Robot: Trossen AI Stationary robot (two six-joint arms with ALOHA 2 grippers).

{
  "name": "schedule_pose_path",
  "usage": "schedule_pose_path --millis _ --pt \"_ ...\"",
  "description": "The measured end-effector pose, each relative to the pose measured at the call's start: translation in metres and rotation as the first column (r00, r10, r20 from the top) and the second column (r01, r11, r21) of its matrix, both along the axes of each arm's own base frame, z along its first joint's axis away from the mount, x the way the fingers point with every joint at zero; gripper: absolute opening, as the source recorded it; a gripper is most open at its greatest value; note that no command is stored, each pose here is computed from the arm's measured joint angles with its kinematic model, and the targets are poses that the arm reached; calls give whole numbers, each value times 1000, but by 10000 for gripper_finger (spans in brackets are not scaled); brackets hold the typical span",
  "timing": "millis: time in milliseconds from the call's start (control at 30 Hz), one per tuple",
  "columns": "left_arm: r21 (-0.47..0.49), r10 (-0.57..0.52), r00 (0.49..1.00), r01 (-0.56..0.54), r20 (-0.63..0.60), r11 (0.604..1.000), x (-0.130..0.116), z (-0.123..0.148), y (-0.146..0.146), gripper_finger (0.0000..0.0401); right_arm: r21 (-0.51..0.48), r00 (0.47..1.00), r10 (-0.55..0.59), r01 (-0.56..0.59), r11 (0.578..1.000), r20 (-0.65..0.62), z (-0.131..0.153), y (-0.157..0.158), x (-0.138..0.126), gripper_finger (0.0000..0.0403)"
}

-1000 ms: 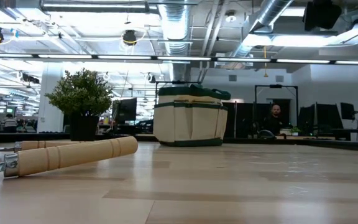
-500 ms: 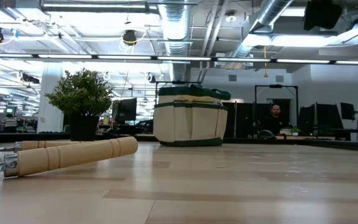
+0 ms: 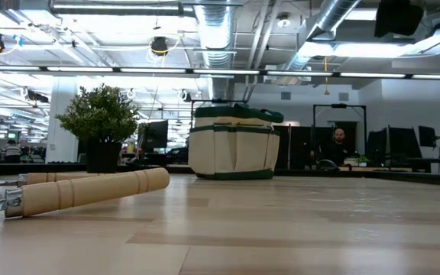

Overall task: Pick & Place Garden tools in Gardening bag
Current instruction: Put the green shear scissors into the light brown gardening bag

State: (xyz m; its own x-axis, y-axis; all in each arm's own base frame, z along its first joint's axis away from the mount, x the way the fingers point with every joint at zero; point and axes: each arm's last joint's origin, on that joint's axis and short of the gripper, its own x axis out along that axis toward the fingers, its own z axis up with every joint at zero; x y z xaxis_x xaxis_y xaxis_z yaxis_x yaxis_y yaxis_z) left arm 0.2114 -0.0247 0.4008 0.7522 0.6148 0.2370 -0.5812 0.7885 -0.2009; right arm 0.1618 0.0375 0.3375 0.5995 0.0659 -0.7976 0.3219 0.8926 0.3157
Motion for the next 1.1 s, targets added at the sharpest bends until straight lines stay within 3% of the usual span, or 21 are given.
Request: schedule_pose_path --millis 133,300,400,600,833,1100 --pt "78 268 952 -258 -146 963 3 -5 10 44 10 1000 -21 21 1000 -2 0 -1 0 256" --pt "162 461 853 -432 -245 887 0 -3 26 44 15 999 -50 50 999 -2 0 -5 1 256" --pt "233 517 809 -465 -280 854 -2 0 33 44 22 998 -71 71 997 -3 0 -7 1 256" --pt "324 583 758 -495 -291 806 -9 36 39 44 34 994 -109 109 993 -5 0 -11 2 256" --pt "394 605 743 -483 -287 782 -10 63 39 44 33 992 -123 123 992 -3 0 -13 3 256" --pt "425 595 751 -456 -288 782 -4 68 37 44 51 990 -143 143 988 3 1 -13 3 256"
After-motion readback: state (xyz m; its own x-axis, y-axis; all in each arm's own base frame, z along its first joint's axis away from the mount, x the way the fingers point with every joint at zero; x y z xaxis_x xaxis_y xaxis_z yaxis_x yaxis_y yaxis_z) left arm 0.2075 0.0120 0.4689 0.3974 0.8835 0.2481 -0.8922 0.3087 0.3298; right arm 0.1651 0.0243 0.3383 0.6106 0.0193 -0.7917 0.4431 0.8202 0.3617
